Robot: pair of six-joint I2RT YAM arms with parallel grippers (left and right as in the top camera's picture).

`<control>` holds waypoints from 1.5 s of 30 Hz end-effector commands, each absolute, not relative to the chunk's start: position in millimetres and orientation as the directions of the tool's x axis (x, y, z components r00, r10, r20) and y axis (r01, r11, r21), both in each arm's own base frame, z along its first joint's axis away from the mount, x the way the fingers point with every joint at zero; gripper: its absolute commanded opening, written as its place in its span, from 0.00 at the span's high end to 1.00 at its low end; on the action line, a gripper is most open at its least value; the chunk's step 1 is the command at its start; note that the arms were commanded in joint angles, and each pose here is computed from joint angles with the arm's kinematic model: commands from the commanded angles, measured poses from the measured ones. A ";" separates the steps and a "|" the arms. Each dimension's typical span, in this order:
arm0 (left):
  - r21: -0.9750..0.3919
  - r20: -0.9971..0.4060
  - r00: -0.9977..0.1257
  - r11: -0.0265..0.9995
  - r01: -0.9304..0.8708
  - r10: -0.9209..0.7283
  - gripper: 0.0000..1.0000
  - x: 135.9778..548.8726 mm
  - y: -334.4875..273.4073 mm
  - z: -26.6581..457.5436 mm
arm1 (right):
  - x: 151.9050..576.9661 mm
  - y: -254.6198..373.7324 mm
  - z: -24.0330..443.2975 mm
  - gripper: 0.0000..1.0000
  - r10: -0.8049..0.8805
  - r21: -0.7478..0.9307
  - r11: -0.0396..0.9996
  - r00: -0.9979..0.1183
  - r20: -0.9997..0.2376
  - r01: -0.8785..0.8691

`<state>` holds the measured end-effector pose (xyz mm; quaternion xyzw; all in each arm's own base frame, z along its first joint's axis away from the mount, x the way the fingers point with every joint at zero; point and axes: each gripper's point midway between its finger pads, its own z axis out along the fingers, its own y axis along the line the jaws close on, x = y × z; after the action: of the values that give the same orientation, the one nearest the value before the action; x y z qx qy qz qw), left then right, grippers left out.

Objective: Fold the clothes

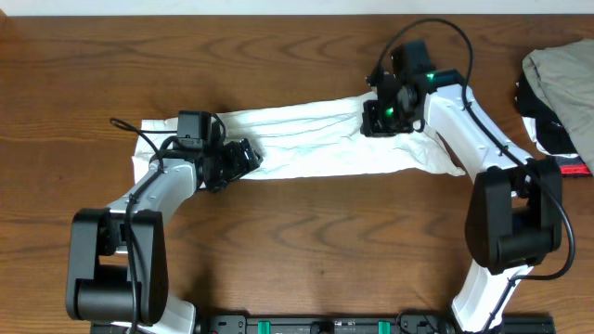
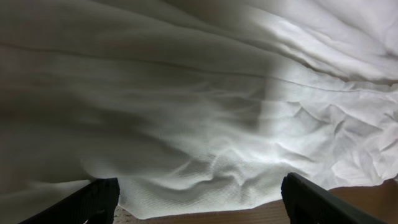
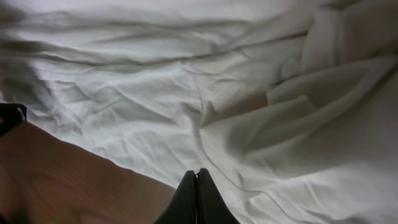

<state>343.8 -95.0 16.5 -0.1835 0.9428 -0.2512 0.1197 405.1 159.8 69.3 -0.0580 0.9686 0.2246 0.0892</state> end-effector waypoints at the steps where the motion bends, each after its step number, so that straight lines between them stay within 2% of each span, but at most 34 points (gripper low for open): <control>1: -0.450 -0.044 -0.904 0.816 -0.361 -0.424 0.14 322.1 -88.9 -14.7 | 399.9 153.7 62.2 0.99 -0.044 0.520 0.844 -0.983 -0.176 -0.131; 11: -0.451 -0.044 -0.904 0.816 -0.361 -0.424 0.14 322.1 -88.9 -14.7 | 409.2 139.2 45.8 0.98 0.009 0.651 0.736 -0.959 -0.282 -0.184; 19: -0.451 -0.043 -0.904 0.816 -0.361 -0.424 0.14 322.0 -88.9 -14.7 | 391.4 136.6 20.4 0.94 -0.063 0.623 0.736 -0.943 -0.327 -0.265; 23: -0.451 -0.043 -0.904 0.816 -0.361 -0.424 0.14 322.0 -88.9 -14.7 | 392.3 129.8 15.4 0.98 -0.078 0.591 0.756 -0.936 -0.344 -0.280; 26: -0.450 -0.043 -0.904 0.816 -0.362 -0.424 0.14 321.9 -88.9 -14.8 | 402.6 128.3 30.4 0.99 -0.062 0.603 0.740 -0.922 -0.382 -0.299; 34: -0.451 -0.043 -0.904 0.816 -0.362 -0.425 0.14 322.0 -88.9 -14.7 | 429.4 138.2 125.8 0.97 -0.004 0.652 0.632 -0.843 -0.537 -0.418; 36: -0.451 -0.042 -0.903 0.815 -0.365 -0.428 0.14 322.0 -88.9 -14.7 | 430.2 139.5 135.2 0.96 -0.006 0.643 0.628 -0.829 -0.559 -0.438; 40: -0.451 -0.041 -0.903 0.814 -0.365 -0.428 0.14 321.9 -89.0 -14.7 | 431.4 141.9 128.1 0.95 -0.011 0.644 0.625 -0.830 -0.558 -0.441; 45: -0.451 -0.042 -0.903 0.815 -0.365 -0.427 0.14 321.9 -89.0 -14.7 | 435.7 143.3 93.2 0.95 -0.011 0.676 0.615 -0.861 -0.508 -0.406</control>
<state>343.8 -95.0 16.3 -0.1877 0.9420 -0.2515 0.1185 437.2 140.5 119.0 -0.1341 0.8659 0.4022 0.2653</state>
